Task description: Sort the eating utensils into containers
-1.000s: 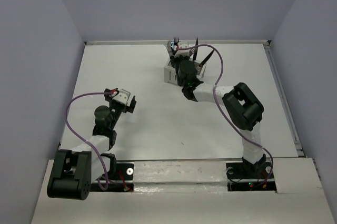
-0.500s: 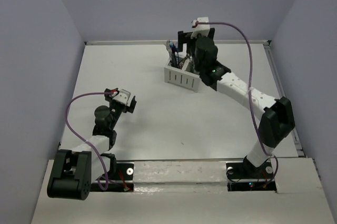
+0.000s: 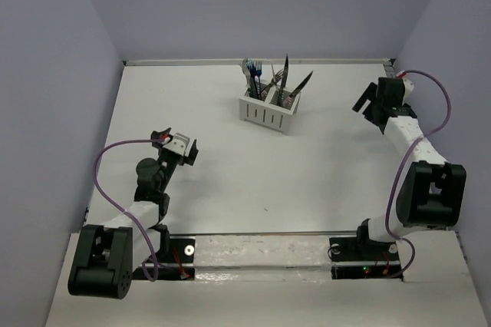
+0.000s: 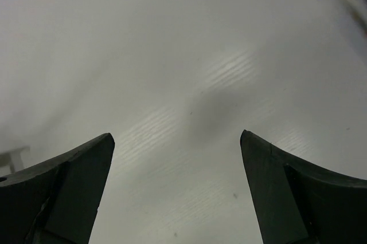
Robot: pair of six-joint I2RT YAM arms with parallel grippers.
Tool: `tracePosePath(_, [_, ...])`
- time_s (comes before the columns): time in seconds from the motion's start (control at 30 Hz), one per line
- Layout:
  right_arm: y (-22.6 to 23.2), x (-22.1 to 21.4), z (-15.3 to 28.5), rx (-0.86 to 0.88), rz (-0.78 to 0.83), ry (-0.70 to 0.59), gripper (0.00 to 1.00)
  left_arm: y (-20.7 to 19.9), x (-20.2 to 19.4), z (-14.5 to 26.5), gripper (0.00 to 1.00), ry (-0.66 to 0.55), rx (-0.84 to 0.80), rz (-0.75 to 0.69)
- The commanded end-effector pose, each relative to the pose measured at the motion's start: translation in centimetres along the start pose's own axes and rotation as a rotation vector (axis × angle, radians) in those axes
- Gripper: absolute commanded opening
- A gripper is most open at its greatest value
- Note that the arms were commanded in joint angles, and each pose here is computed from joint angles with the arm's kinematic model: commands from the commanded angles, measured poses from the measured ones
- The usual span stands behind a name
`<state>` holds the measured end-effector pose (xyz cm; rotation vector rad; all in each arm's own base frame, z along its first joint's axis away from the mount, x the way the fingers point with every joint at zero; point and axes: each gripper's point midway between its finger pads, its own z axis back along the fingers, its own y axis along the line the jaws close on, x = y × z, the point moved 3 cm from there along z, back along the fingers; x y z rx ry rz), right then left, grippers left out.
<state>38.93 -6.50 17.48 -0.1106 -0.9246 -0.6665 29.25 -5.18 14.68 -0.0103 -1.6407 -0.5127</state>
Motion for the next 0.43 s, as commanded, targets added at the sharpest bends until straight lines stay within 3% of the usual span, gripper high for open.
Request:
tracePosePath(0.0, [2.1,-1.8,1.9,0.113,-0.016,0.037,0.97,1.3,1.7,-0.3,0.99,-0.074,0.059,-0.031])
tracePosePath(0.23, [0.9,-4.1,1.2,0.086,0.022,0.082,0.97,1.3,1.8,-0.2,0.99,-0.078,0.060,-0.033])
tracePosePath(0.4, [1.0,-3.8,2.3,0.165,0.046,0.001,0.96,1.5,1.7,-0.4,0.99,-0.067,0.066,-0.028])
